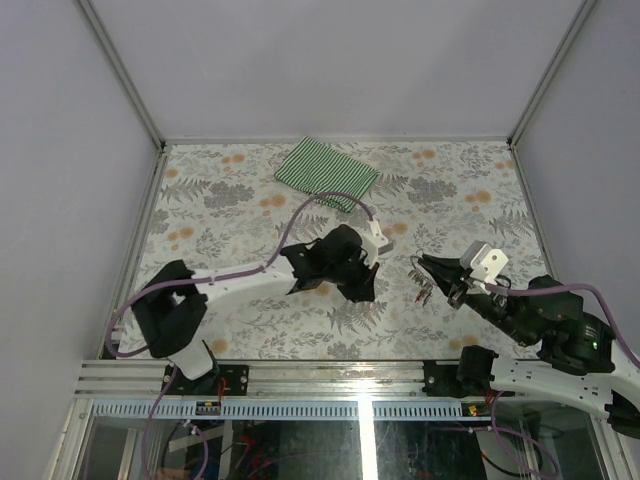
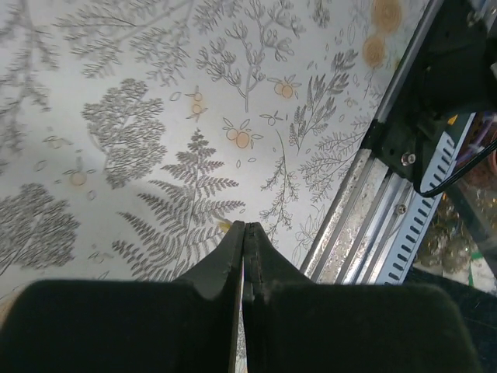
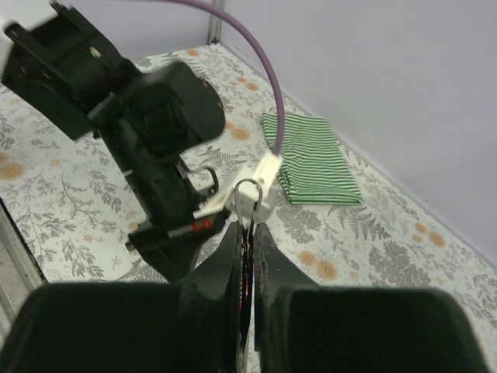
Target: Put the keys on the keyring
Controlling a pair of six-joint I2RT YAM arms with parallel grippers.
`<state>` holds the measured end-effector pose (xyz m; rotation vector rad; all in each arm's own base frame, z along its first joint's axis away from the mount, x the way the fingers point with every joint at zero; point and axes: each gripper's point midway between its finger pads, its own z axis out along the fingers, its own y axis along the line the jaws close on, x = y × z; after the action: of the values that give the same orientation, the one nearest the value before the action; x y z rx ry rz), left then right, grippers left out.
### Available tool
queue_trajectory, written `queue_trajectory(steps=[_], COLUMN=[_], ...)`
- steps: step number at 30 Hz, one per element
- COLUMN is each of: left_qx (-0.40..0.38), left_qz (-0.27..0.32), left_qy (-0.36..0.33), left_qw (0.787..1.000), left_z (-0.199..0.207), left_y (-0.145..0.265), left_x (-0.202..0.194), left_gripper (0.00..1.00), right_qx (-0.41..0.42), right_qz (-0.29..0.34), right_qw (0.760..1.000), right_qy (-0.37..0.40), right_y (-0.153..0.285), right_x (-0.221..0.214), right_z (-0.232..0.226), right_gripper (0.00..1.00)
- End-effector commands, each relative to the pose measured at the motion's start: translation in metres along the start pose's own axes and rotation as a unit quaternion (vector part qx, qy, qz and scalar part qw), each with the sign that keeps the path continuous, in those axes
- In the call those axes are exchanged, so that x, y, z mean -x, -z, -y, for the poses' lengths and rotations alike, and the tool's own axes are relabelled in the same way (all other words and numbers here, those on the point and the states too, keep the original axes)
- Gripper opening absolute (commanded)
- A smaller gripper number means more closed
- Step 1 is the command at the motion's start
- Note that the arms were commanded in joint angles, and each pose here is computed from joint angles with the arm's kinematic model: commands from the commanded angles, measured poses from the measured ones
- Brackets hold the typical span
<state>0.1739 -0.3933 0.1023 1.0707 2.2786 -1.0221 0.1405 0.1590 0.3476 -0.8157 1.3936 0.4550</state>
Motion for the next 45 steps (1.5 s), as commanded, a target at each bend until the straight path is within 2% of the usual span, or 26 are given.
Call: queue_trajectory(steps=[1, 8, 14, 19, 26, 34, 45], left_qx=[0.023, 0.039, 0.034, 0.008, -0.051, -0.125, -0.192], left_qz=[0.096, 0.191, 0.258, 0.297, 0.28, 0.231, 0.205], left_qy=[0.013, 0.013, -0.042, -0.094, -0.159, -0.197, -0.23], left_qw=[0.995, 0.981, 0.965, 0.95, 0.945, 0.945, 0.932], left_z=[-0.003, 0.01, 0.039, 0.07, 0.109, 0.141, 0.167], left_y=[0.033, 0.1, 0.163, 0.209, 0.244, 0.26, 0.274], left_x=[0.041, 0.083, 0.109, 0.12, 0.107, 0.085, 0.073], left_gripper=[0.0, 0.0, 0.0, 0.0, 0.0, 0.0, 0.0], right_qx=[-0.017, 0.039, 0.127, 0.206, 0.302, 0.4, 0.442], right_qz=[0.053, 0.084, 0.118, 0.107, 0.077, 0.039, -0.004], right_qw=[0.998, 0.993, 0.982, 0.97, 0.942, 0.903, 0.88], right_qy=[0.015, 0.066, 0.08, 0.072, 0.122, 0.152, 0.172], right_y=[0.001, -0.008, -0.012, -0.019, -0.035, -0.035, -0.032], right_x=[0.026, 0.041, 0.055, 0.061, 0.06, 0.068, 0.058], right_z=[0.01, -0.01, -0.043, -0.074, -0.11, -0.137, -0.144], right_gripper=[0.0, 0.0, 0.0, 0.0, 0.0, 0.0, 0.0])
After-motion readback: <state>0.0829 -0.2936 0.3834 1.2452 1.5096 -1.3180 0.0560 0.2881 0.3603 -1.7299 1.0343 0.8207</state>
